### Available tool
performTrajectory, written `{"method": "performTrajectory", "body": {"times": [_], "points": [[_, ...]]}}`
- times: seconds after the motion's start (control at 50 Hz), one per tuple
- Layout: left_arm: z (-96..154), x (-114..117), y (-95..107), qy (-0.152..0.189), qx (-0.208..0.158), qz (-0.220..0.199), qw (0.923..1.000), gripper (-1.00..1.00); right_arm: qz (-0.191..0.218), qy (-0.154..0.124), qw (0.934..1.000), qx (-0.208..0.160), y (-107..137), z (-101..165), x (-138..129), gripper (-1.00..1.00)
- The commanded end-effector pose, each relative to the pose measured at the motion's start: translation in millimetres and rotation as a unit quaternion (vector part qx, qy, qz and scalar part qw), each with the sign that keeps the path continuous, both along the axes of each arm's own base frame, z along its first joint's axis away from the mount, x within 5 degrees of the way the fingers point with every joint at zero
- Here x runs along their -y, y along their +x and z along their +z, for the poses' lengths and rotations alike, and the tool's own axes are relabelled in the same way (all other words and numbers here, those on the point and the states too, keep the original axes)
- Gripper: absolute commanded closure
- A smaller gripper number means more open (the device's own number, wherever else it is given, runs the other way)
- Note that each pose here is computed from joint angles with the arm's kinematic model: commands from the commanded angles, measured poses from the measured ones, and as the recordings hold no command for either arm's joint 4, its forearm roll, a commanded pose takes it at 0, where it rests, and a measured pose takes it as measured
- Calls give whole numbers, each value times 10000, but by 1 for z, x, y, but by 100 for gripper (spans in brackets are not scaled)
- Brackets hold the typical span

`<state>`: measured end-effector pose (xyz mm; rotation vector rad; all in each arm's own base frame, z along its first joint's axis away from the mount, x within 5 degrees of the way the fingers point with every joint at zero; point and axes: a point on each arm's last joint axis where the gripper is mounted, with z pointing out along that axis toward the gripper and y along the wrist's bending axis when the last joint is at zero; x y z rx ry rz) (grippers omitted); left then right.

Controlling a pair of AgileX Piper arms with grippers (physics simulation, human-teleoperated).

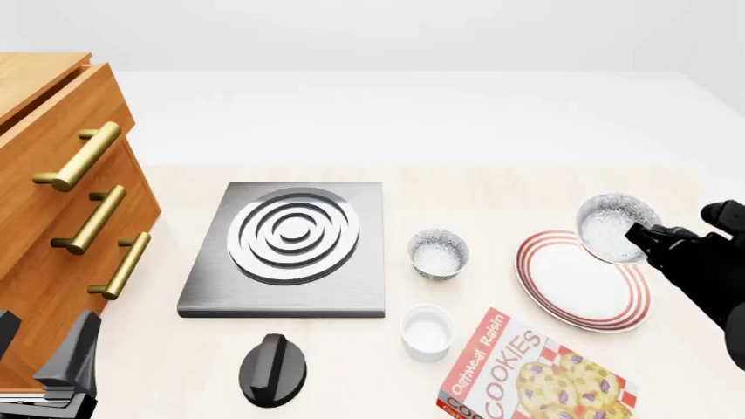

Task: Pick the akita bowl next to the plate and place it on the plate.

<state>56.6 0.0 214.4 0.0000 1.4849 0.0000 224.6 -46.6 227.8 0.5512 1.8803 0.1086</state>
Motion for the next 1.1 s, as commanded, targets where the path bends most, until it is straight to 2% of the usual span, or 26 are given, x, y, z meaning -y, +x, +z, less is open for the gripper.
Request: {"method": "performTrajectory", "body": {"times": [0.02, 1.1], "points": [[0, 0, 0, 0, 0, 0, 10000, -100, 6, 56, 10000, -60, -1, -11, -2, 100], [0, 0, 0, 0, 0, 0, 10000, -100, 99, 66, 9987, -503, 6, -58, -3, 100]]}}
